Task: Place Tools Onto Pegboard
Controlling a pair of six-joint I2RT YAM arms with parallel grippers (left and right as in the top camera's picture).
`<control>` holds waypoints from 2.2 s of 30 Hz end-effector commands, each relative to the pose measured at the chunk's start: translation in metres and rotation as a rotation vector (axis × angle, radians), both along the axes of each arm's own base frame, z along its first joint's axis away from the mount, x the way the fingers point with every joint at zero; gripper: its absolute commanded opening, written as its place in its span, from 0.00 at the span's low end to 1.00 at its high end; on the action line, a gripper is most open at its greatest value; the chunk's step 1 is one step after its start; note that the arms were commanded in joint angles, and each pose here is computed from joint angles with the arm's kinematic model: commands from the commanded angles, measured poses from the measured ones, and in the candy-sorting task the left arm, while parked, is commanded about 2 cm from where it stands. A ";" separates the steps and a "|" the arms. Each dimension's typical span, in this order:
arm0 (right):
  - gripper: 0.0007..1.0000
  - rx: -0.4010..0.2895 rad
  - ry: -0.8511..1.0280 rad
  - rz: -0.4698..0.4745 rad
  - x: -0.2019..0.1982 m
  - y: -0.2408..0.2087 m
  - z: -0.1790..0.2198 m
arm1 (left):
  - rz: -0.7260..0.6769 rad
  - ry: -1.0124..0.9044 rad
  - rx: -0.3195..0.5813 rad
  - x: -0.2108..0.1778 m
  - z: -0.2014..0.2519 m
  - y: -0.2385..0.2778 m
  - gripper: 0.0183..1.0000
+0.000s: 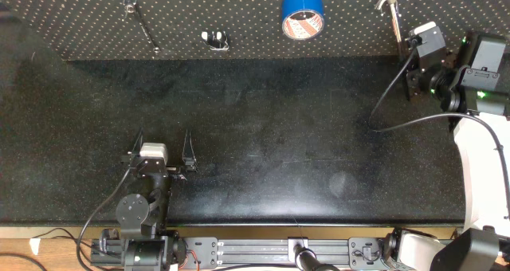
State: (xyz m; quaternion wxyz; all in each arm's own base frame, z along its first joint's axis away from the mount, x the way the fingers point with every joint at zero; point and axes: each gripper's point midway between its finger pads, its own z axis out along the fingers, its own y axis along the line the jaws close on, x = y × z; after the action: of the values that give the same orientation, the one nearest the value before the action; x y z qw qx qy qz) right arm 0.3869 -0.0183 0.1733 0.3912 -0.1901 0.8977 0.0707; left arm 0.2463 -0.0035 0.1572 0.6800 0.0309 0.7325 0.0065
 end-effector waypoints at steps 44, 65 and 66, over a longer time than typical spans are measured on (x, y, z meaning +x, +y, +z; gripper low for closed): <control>0.99 0.021 -0.717 -0.281 -0.141 0.024 -0.011 | -0.001 0.001 0.005 0.000 -0.001 0.000 1.00; 0.99 0.227 -0.655 -0.414 -0.141 0.018 -0.016 | -0.002 0.001 0.005 0.000 -0.001 0.000 1.00; 0.99 0.227 -0.655 -0.414 -0.141 0.018 -0.016 | -0.002 0.001 0.005 0.000 -0.001 0.000 1.00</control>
State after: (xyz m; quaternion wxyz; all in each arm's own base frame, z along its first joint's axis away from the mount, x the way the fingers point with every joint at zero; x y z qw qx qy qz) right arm 0.2464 0.0006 0.1586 0.6821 0.0167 0.7307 0.0229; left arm 0.2462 -0.0036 0.1578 0.6808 0.0310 0.7318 0.0064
